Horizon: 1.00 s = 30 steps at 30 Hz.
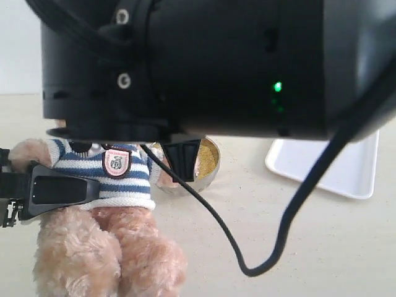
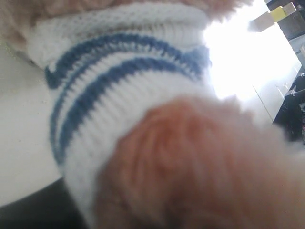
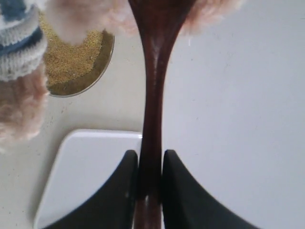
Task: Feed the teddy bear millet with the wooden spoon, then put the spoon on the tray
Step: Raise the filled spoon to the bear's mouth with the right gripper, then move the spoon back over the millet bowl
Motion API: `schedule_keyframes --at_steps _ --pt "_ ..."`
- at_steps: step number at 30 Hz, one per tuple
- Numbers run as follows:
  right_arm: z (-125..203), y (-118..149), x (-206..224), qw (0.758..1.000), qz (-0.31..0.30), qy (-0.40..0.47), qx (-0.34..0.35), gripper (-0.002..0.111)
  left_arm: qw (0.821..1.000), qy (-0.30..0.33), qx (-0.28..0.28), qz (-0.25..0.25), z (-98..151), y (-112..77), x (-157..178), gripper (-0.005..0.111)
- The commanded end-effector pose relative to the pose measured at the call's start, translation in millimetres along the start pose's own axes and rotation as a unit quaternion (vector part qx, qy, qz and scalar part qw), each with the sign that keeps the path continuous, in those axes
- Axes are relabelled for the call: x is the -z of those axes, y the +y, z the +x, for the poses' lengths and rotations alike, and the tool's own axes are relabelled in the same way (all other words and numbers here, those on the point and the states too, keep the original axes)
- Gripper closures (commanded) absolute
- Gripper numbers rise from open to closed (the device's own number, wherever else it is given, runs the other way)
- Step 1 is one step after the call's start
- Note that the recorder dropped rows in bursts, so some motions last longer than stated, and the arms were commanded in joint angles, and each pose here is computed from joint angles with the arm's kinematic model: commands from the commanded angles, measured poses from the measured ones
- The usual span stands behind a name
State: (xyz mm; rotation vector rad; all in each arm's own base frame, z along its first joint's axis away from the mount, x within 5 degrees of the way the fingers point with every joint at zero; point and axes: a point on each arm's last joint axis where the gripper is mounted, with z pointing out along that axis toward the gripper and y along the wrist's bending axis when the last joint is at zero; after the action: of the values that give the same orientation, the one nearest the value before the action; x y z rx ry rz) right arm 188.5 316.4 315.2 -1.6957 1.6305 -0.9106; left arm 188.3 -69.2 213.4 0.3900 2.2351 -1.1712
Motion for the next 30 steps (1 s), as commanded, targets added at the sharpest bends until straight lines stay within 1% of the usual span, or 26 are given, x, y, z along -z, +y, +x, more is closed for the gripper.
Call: schedule_keyframes --at_steps 1,8,11,14,17,21,23,25,28,30 --pt "4 -5 6 1.000 0.002 -0.004 -0.014 0.108 1.000 -0.007 -0.002 0.007 0 -2.0 1 0.102" --pt "3 -3 8 1.000 -0.004 -0.008 -0.016 0.108 1.000 -0.005 -0.003 0.007 0 -2.1 1 0.102" --pt "8 -6 15 0.999 -0.018 -0.017 -0.042 0.108 1.000 -0.005 -0.003 0.007 0 -2.1 1 0.102" --pt "19 -17 21 0.997 -0.012 -0.022 -0.071 0.108 1.000 -0.007 -0.005 0.001 0 -0.9 1 0.102" --pt "21 -19 21 0.997 -0.013 -0.020 -0.076 0.108 1.000 -0.010 -0.004 -0.003 -1 -0.2 1 0.102" --pt "20 -18 20 0.997 -0.011 -0.019 -0.073 0.108 1.000 -0.008 -0.003 0.011 0 -2.7 1 0.102" --pt "22 -20 18 0.996 -0.014 -0.016 -0.085 0.108 1.000 -0.006 -0.004 0.011 0 -2.8 1 0.102" --pt "31 -27 11 0.993 -0.013 -0.004 -0.113 0.108 1.000 -0.004 -0.006 0.012 1 -2.9 1 0.102" --pt "65 -44 -22 0.983 -0.048 0.051 -0.173 0.108 1.000 0.006 -0.012 0.010 2 -2.5 1 0.102" --pt "75 -47 -33 0.979 -0.070 0.066 -0.179 0.108 1.000 0.006 -0.012 0.010 2 -2.5 1 0.102"
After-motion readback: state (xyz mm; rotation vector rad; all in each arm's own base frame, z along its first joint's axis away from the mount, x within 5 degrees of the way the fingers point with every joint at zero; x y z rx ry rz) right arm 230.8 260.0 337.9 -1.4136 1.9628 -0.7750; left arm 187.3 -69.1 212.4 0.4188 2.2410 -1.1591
